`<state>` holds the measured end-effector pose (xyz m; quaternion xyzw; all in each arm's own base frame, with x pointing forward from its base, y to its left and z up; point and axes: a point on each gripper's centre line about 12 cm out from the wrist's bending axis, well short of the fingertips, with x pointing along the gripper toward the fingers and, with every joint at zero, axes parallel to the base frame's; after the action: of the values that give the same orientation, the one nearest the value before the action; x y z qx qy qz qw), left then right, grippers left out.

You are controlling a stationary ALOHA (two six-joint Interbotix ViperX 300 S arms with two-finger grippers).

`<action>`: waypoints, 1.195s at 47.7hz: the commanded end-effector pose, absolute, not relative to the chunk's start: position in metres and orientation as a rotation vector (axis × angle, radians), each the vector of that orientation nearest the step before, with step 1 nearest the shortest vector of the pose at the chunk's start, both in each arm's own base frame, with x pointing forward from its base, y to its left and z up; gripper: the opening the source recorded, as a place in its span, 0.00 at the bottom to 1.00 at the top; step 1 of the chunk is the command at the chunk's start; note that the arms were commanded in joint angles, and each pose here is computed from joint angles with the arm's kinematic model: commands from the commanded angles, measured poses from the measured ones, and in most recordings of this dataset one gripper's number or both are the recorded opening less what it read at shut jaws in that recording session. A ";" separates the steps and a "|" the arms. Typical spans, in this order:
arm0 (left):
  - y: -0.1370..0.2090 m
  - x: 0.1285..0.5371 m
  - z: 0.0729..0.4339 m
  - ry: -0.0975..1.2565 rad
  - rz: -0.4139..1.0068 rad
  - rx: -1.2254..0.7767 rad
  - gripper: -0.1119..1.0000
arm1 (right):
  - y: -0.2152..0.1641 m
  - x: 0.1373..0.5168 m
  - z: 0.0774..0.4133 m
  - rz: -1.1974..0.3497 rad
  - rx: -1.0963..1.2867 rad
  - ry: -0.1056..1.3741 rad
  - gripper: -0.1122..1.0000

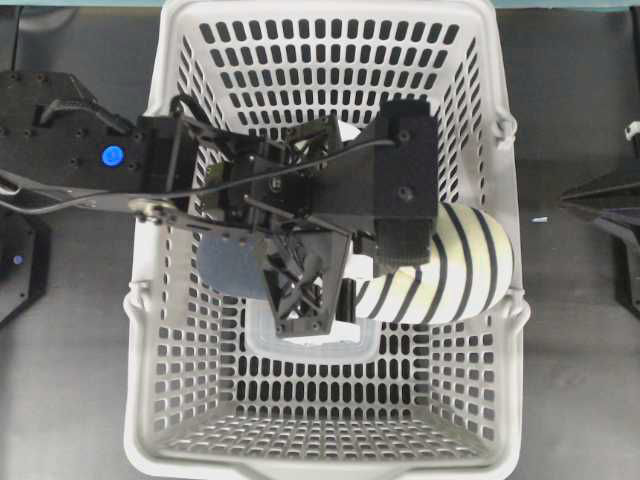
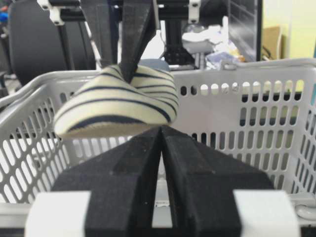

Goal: Pick up the slipper from the shopping basket with the left arm.

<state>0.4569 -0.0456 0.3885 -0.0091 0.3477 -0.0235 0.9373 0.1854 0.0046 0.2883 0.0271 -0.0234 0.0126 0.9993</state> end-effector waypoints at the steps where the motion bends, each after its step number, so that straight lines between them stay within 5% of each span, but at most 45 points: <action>1: -0.046 0.454 0.399 0.666 -0.049 -0.020 0.16 | 0.005 0.186 0.291 0.028 0.057 -0.053 0.10; 57: -0.046 0.452 0.396 0.647 -0.051 -0.022 0.16 | 0.005 0.186 0.291 0.028 0.057 -0.054 0.10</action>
<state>0.4592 -0.0453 0.3750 -0.0121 0.3442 -0.0229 0.9385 0.1849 0.0049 0.2887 0.0271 -0.0242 0.0134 0.9993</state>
